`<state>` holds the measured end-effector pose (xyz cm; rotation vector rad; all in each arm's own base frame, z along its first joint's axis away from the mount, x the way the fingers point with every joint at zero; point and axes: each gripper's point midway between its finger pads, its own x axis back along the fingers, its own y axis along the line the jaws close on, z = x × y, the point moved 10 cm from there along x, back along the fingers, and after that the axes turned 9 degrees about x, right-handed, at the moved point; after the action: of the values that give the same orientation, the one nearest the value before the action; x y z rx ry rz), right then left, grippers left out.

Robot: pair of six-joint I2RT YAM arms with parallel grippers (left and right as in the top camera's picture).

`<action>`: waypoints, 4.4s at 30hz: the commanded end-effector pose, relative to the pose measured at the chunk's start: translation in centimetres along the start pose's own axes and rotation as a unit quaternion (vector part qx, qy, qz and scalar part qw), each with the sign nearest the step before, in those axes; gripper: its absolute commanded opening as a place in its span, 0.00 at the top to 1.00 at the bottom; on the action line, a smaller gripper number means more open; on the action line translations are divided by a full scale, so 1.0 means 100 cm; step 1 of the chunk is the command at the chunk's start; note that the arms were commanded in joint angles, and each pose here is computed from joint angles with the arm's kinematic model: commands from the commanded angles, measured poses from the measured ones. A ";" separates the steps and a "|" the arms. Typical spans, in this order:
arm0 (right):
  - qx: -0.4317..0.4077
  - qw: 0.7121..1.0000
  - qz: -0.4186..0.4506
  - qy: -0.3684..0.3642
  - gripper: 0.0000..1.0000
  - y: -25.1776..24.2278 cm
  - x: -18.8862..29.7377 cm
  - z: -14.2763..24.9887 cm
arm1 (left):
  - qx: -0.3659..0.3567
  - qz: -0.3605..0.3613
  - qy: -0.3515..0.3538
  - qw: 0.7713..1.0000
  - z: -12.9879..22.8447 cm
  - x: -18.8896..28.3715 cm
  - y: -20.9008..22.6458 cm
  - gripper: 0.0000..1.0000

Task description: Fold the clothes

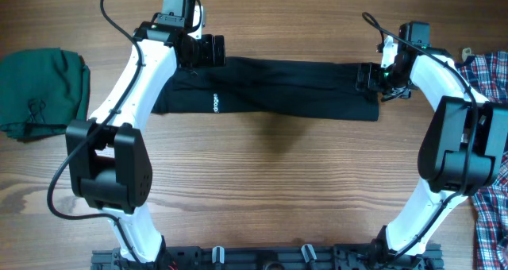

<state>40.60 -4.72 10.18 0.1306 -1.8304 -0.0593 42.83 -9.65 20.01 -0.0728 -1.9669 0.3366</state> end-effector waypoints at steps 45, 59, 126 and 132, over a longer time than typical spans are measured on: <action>0.010 1.000 -0.007 -0.004 0.94 -0.012 -0.018 0.004 | 0.045 -0.084 -0.049 0.994 -0.009 0.003 0.015 0.01; 0.004 0.992 0.114 -0.045 0.95 -0.103 0.066 -0.033 | 0.062 -0.088 -0.049 0.993 -0.011 0.004 0.021 0.00; 0.136 0.970 -0.190 0.068 0.96 0.186 0.010 -0.019 | 0.106 -0.113 -0.041 0.987 -0.019 0.010 0.063 0.00; 0.169 0.962 -0.207 -0.057 0.96 0.164 0.071 -0.056 | 0.106 -0.112 -0.042 0.987 -0.019 0.010 0.063 0.00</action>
<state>41.74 12.68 14.72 0.7048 -1.6976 -0.0421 43.38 -3.41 19.79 0.2762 -1.9807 0.3854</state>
